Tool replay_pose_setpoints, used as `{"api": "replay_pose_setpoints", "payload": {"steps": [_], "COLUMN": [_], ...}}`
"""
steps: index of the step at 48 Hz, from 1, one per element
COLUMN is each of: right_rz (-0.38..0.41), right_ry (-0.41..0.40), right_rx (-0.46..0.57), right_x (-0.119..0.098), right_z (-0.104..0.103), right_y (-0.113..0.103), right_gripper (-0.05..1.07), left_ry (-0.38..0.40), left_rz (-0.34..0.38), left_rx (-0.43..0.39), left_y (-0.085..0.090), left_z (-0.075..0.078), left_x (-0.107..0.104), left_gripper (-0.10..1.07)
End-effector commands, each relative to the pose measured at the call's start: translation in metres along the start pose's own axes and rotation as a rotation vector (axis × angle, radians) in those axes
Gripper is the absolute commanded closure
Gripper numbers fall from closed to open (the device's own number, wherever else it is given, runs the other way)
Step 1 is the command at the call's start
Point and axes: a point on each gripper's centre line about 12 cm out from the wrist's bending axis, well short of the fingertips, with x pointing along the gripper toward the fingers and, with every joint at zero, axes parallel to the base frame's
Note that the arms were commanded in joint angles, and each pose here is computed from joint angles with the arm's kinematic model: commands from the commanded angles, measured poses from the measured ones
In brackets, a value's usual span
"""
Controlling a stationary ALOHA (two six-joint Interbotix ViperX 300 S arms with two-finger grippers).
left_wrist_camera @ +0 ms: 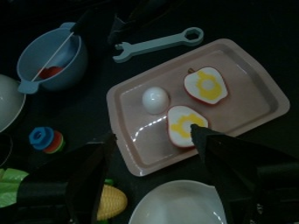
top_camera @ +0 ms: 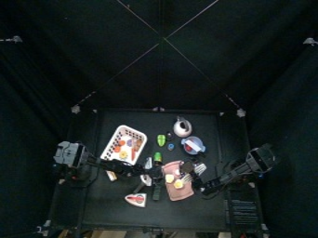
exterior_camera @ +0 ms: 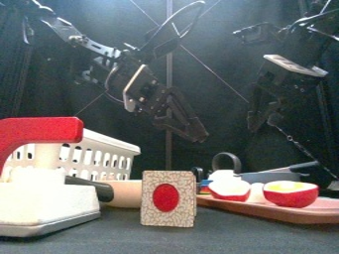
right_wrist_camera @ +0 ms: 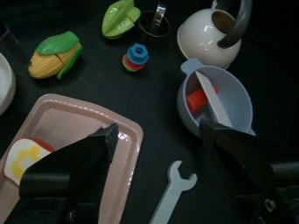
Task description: Grab apple half
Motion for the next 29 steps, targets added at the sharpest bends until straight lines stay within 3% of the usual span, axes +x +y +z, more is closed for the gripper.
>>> {"api": "replay_pose_setpoints", "payload": {"steps": [1, 8, 16, 29], "right_rz": [0.057, 0.176, 0.295, 0.367], "right_ry": [0.0, 0.062, 0.133, 0.165], "right_rx": [0.012, 0.042, 0.028, -0.006], "right_x": [-0.003, -0.011, -0.023, -0.028], "right_z": [0.005, 0.002, -0.018, -0.034], "right_y": [0.008, 0.025, 0.038, 0.048], "right_gripper": [0.0, 0.0, 0.0, 0.0], "left_ry": [-0.04, -0.08, -0.111, -0.146], "left_rz": [0.012, 0.013, -0.004, 0.004], "left_rx": [-0.008, -0.018, -0.03, -0.149], "left_y": [0.007, 0.012, 0.009, 0.012], "left_z": [0.01, 0.016, 0.014, 0.014], "left_x": [-0.017, -0.043, -0.073, -0.107], "left_gripper": [-0.03, -0.03, -0.03, -0.03]}}
